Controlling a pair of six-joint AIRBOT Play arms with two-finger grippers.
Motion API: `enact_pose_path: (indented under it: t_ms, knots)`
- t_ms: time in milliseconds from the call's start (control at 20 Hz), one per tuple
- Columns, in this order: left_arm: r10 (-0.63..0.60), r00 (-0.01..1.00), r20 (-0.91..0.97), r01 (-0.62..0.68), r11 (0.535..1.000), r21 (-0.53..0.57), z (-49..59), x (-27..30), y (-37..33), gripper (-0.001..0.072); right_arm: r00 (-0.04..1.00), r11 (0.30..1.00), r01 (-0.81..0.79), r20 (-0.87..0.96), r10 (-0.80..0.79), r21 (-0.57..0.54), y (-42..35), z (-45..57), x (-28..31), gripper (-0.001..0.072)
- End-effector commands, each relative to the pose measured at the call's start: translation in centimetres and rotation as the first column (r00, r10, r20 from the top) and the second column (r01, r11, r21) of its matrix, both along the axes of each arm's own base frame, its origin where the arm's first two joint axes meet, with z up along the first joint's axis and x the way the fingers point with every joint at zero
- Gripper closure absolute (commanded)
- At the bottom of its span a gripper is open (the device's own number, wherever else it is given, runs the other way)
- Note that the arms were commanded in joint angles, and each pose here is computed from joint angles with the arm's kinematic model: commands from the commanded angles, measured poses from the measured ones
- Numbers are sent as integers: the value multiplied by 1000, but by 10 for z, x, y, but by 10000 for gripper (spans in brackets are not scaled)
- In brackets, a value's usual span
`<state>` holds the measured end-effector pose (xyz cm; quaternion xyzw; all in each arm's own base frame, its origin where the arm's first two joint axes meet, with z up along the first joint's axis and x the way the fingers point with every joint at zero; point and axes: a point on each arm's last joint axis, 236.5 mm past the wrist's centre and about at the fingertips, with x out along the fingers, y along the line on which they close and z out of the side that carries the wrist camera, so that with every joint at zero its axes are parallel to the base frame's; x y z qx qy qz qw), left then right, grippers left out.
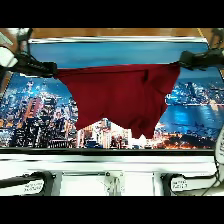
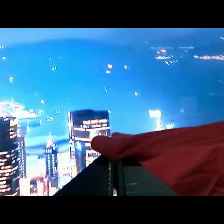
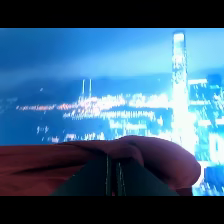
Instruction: Fold the shirts.
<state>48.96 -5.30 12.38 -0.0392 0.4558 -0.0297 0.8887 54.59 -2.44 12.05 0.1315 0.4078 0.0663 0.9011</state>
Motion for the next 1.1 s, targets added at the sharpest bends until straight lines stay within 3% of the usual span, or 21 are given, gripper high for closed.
enact_pose_path:
  t_ms: [0,150,200,250,300,350,400,450,500,550,650,700,800,950,1050]
  knots:
    - [111,994,-3,-110,991,77,-52,39,35,667,1000,999,-11,20,10,31,32,-58,46,643]
    - [116,988,-103,-114,993,26,-95,40,22,660,994,996,-80,-68,83,42,71,-100,43,642]
    - [105,985,-135,-104,994,13,-105,37,18,617,991,994,-100,-85,103,39,79,-106,40,624]
    - [100,982,-163,-100,995,12,-112,33,16,504,989,993,-115,-88,117,30,85,-107,39,618]
    - [101,978,-181,-100,995,16,-117,31,17,367,989,992,-120,-84,122,31,88,-105,39,535]
    - [103,976,-193,-101,995,21,-118,28,19,272,989,992,-123,-81,126,37,91,-102,38,255]
    - [108,972,-207,-105,994,24,-117,25,22,242,989,991,-126,-79,129,36,91,-96,36,123]
    - [109,965,-240,-104,994,34,-116,17,28,235,988,991,-133,-74,134,28,88,-85,31,121]
    - [70,954,-292,-54,997,63,-114,5,36,74,987,990,-142,-74,143,13,82,-74,24,121]
    - [23,933,-359,10,996,89,-113,-11,43,2,983,986,-161,-99,156,-50,66,-66,12,120]
    - [-8,863,-506,65,993,96,-115,-51,64,2,958,969,-163,-266,109,-187,7,-72,-31,121]
    - [5,833,-553,47,996,79,-117,-66,72,1,925,971,-157,-372,81,-180,-16,-80,-58,121]
    - [-35,801,-598,-19,996,-84,-128,-86,61,1,830,992,-114,-553,70,-45,-40,-102,-112,121]
    - [-126,766,-631,-122,934,-335,-156,-107,21,1,724,986,61,-686,63,156,-54,-138,-168,121]
    - [-142,756,-639,-153,910,-384,-183,-117,3,1,729,954,160,-682,59,253,-50,-154,-179,120]
